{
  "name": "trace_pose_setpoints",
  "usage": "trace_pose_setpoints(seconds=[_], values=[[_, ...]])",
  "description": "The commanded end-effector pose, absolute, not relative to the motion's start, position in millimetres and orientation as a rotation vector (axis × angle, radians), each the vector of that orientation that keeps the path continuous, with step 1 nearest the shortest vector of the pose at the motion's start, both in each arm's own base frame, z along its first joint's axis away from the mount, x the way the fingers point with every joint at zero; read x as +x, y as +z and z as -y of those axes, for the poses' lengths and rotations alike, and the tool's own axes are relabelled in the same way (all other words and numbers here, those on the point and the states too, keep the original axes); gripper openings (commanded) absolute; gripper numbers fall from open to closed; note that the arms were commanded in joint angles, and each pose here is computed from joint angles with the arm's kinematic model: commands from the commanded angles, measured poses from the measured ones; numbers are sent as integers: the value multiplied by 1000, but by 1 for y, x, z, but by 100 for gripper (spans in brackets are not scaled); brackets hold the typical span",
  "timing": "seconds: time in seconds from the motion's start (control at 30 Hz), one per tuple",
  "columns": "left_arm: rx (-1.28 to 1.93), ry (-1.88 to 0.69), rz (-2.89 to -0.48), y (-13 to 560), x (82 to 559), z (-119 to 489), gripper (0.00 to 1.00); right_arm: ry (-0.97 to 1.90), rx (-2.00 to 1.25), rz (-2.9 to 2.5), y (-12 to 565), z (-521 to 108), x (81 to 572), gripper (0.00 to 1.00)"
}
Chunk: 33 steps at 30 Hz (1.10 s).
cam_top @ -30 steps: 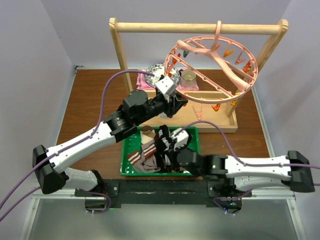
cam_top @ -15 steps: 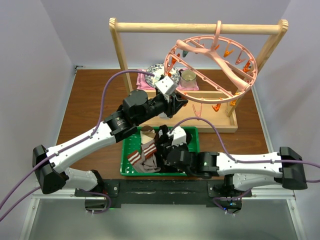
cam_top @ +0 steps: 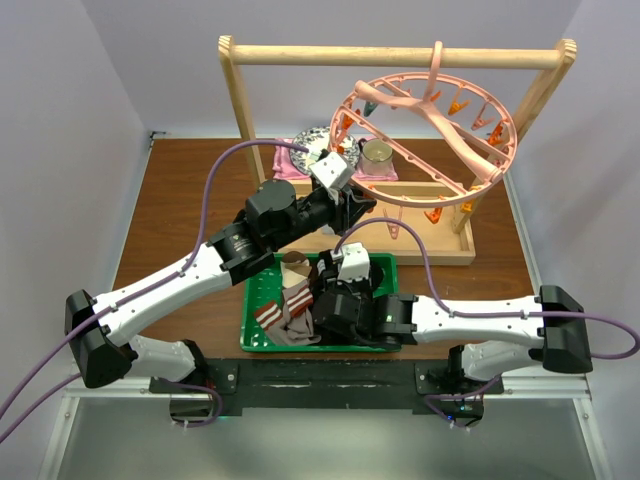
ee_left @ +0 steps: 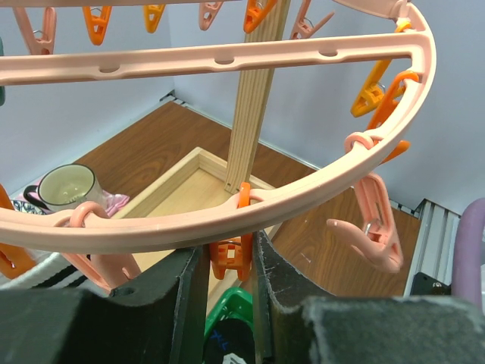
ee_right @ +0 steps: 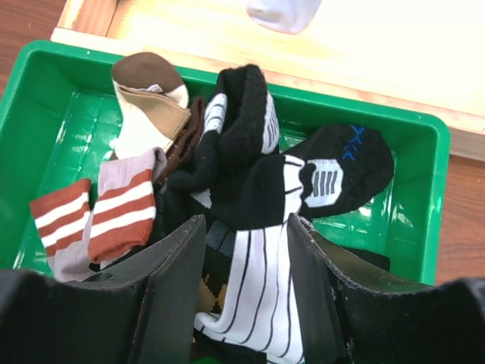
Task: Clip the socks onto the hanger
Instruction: Pick up the sock from the bin.
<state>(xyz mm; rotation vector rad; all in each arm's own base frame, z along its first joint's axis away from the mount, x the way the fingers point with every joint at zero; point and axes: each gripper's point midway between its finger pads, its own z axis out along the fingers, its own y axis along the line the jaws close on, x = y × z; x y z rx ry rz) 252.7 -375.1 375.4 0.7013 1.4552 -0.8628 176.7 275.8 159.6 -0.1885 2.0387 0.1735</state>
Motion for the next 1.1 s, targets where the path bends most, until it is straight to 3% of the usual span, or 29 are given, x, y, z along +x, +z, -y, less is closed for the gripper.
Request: trace_pose_setpoints(seconds=[0.0, 0.43, 0.57, 0.83, 1.03, 1.07], values=[[697, -898, -1423, 384, 247, 374, 0, 187, -77, -2007, 169, -269, 182, 50], [697, -895, -1429, 390, 251, 379, 0, 159, -108, -2053, 139, -277, 184, 46], [696, -898, -1427, 389, 250, 378, 0, 167, -65, -2058, 133, -271, 190, 34], [696, -892, -1436, 381, 249, 375, 0, 185, -63, -2056, 135, -268, 200, 1], [694, -882, -1439, 379, 250, 374, 0, 301, -114, -1975, 177, -264, 194, 0], [693, -882, -1437, 380, 250, 374, 0, 466, -84, -1926, 207, -268, 187, 0]])
